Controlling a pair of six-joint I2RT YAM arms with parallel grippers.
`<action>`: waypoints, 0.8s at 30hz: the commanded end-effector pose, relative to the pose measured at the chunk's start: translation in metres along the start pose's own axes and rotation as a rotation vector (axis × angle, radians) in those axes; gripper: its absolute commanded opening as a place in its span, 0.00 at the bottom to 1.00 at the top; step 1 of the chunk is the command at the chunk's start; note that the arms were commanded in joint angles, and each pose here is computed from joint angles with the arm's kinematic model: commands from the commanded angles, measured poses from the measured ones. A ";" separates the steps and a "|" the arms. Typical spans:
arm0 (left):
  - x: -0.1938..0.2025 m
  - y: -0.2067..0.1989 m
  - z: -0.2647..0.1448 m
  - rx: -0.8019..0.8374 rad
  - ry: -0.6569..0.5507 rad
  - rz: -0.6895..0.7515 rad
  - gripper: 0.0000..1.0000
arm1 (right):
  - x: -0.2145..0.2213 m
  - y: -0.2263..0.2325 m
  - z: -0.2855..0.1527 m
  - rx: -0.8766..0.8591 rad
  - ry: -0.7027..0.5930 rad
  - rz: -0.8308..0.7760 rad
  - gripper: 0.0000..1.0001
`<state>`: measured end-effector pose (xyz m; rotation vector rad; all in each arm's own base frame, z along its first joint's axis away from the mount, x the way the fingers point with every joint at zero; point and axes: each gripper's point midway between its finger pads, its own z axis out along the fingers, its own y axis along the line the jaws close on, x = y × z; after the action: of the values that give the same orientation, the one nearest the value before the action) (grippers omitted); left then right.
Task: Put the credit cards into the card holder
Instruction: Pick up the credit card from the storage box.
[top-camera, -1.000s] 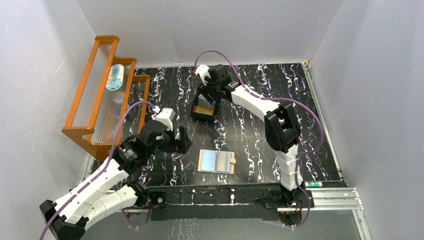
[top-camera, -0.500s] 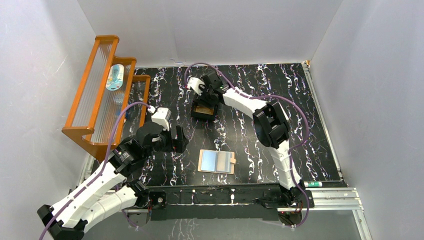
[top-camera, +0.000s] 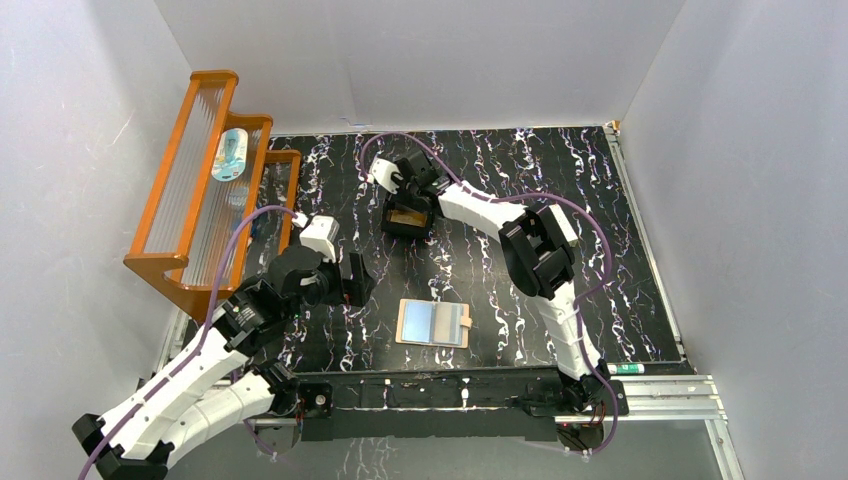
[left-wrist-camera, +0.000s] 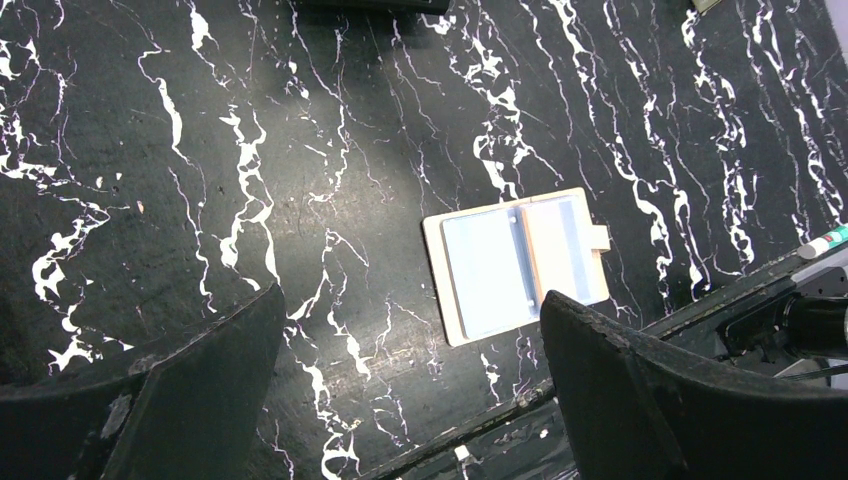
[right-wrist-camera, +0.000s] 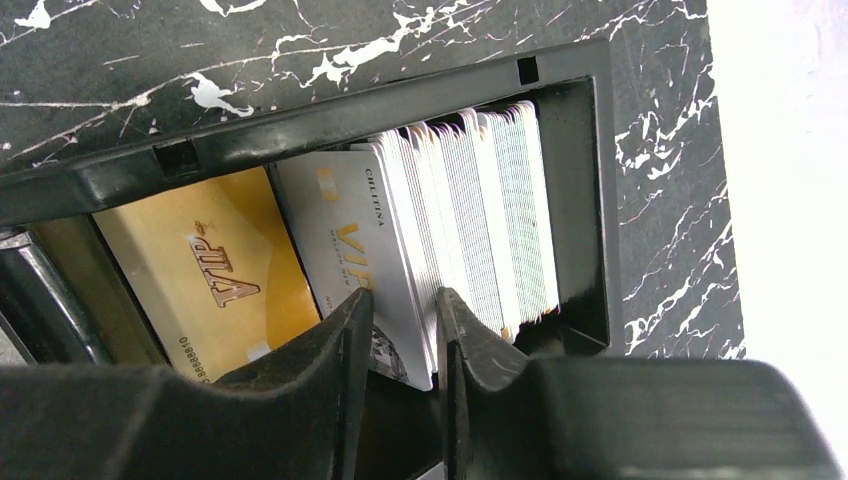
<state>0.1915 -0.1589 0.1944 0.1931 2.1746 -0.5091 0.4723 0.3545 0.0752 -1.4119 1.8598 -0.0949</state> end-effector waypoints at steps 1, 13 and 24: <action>-0.003 0.003 -0.006 -0.006 -0.028 -0.006 0.99 | -0.011 -0.009 -0.011 0.052 -0.039 0.042 0.35; -0.002 0.001 -0.006 0.005 -0.021 -0.009 0.99 | -0.023 -0.019 -0.021 0.088 -0.078 0.105 0.26; -0.001 0.000 -0.005 0.010 -0.019 -0.009 0.99 | -0.027 -0.022 -0.026 0.071 -0.087 0.121 0.09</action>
<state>0.1896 -0.1578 0.2005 0.1828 2.1511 -0.5289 0.4700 0.3572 0.0816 -1.3059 1.8828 -0.0686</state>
